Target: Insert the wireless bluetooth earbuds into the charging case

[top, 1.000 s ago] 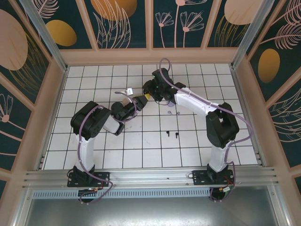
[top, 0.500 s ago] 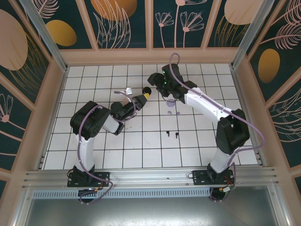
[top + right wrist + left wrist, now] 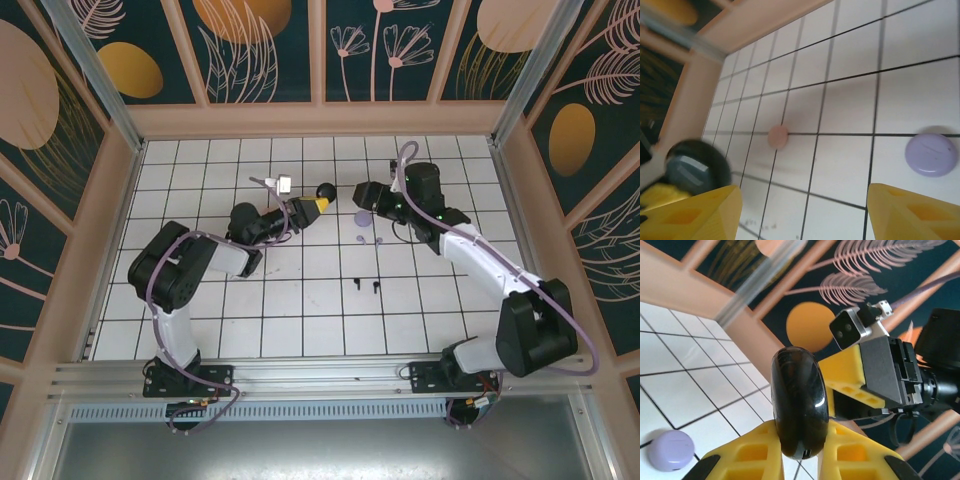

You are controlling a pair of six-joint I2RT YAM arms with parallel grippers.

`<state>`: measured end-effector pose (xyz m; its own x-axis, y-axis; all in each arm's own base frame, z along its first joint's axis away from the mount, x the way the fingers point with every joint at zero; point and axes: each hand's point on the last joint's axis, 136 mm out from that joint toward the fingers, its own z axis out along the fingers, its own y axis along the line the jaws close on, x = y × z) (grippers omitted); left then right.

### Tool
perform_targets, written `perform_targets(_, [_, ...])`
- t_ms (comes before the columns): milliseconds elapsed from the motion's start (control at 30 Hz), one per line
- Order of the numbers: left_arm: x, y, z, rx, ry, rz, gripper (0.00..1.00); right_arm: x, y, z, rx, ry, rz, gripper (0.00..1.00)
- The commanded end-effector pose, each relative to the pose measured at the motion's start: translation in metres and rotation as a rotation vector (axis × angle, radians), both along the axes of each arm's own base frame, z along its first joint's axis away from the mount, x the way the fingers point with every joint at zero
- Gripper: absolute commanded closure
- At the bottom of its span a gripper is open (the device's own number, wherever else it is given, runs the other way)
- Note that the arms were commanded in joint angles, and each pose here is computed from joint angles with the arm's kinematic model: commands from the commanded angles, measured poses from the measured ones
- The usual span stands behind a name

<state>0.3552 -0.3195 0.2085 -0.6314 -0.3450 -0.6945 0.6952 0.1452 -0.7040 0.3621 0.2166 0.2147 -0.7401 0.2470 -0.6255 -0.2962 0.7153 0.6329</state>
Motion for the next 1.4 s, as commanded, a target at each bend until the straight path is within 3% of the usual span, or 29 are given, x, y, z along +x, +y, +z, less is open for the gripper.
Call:
perform_targets(0, [-0.017,-0.009,0.004,0.070,-0.034,-0.129,1.00,-0.023,0.020,0.030,-0.007,-0.214,0.255,0.33])
perform_targets(167, [-0.026,-0.013,0.003,0.117,-0.030,-0.197,1.00,-0.035,0.030,0.038,0.027,-0.242,0.352,0.33])
perform_targets(633, [-0.025,-0.014,0.013,0.122,-0.047,-0.202,1.00,-0.033,0.048,0.015,0.024,-0.191,0.392,0.36])
perform_targets(1100, [-0.040,-0.010,0.027,0.110,-0.092,-0.230,1.00,0.000,0.017,-0.031,0.019,-0.084,0.229,0.48])
perform_targets(1367, [-0.044,-0.007,0.027,0.113,-0.101,-0.228,1.00,-0.011,0.004,-0.022,0.034,-0.082,0.189,0.49])
